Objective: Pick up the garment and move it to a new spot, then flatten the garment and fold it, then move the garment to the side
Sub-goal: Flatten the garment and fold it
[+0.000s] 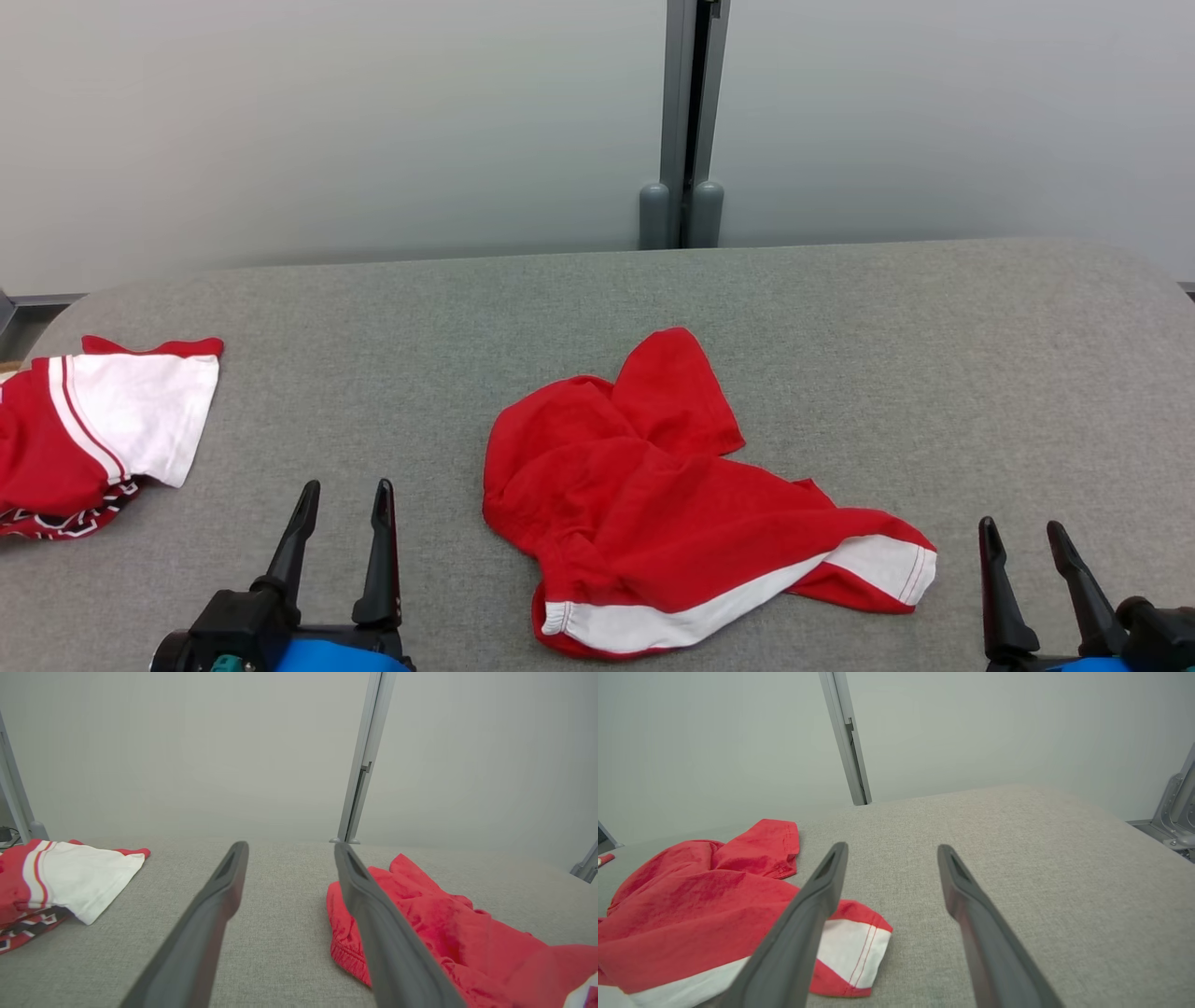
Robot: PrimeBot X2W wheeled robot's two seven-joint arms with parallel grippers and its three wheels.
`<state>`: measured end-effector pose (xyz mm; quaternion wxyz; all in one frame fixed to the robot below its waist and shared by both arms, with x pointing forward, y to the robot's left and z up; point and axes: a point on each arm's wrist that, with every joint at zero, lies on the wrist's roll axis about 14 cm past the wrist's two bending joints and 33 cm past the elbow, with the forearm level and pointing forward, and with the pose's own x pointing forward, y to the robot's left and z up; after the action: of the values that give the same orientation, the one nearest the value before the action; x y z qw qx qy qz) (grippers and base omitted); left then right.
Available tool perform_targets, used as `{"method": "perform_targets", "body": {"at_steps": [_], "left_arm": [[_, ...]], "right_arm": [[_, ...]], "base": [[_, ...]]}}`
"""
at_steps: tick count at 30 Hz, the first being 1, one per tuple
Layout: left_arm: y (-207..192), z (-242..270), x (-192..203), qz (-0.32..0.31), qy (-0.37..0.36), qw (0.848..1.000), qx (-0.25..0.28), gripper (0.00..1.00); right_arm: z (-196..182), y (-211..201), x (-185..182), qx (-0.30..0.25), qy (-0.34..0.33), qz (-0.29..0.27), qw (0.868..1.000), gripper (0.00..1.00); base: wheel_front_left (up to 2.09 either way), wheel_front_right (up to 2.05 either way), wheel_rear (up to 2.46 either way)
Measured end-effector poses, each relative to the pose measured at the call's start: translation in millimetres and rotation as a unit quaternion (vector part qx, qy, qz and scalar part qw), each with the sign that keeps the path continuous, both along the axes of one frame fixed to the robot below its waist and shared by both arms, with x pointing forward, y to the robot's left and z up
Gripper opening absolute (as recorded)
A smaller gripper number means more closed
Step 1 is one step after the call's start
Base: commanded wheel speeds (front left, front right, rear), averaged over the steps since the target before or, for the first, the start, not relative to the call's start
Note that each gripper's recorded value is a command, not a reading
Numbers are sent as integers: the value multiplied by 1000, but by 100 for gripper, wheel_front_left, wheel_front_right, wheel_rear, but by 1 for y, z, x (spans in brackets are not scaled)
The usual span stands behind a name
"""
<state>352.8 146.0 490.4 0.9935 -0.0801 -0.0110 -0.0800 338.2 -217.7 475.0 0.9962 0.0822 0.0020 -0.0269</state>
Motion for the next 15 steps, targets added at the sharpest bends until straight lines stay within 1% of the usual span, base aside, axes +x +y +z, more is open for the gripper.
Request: {"method": "perform_targets", "body": {"at_steps": [3, 6, 10, 12, 15], "left_arm": [[-3, -1, -1, -5, 1, 1000, -1, 100], [-18, -7, -5, -31, 10, 999, -10, 100], [-52, -22, -16, -85, 39, 995, -25, 100], [-72, -34, -27, -126, 62, 990, -32, 100], [-84, -51, -41, -167, 95, 981, -30, 100]], "right_arm": [[-6, 1, -1, -3, 11, 3, 1000, 100], [-15, 4, -2, -7, 25, 11, 1000, 100], [-30, 12, -6, -16, 52, 32, 998, 100], [-37, 14, -7, -18, 64, 38, 997, 100], [-45, 17, -7, -22, 77, 47, 996, 100]], "base": [[0, 0, 0], [0, 0, 0], [0, 0, 0], [0, 0, 0], [0, 0, 0]]}}
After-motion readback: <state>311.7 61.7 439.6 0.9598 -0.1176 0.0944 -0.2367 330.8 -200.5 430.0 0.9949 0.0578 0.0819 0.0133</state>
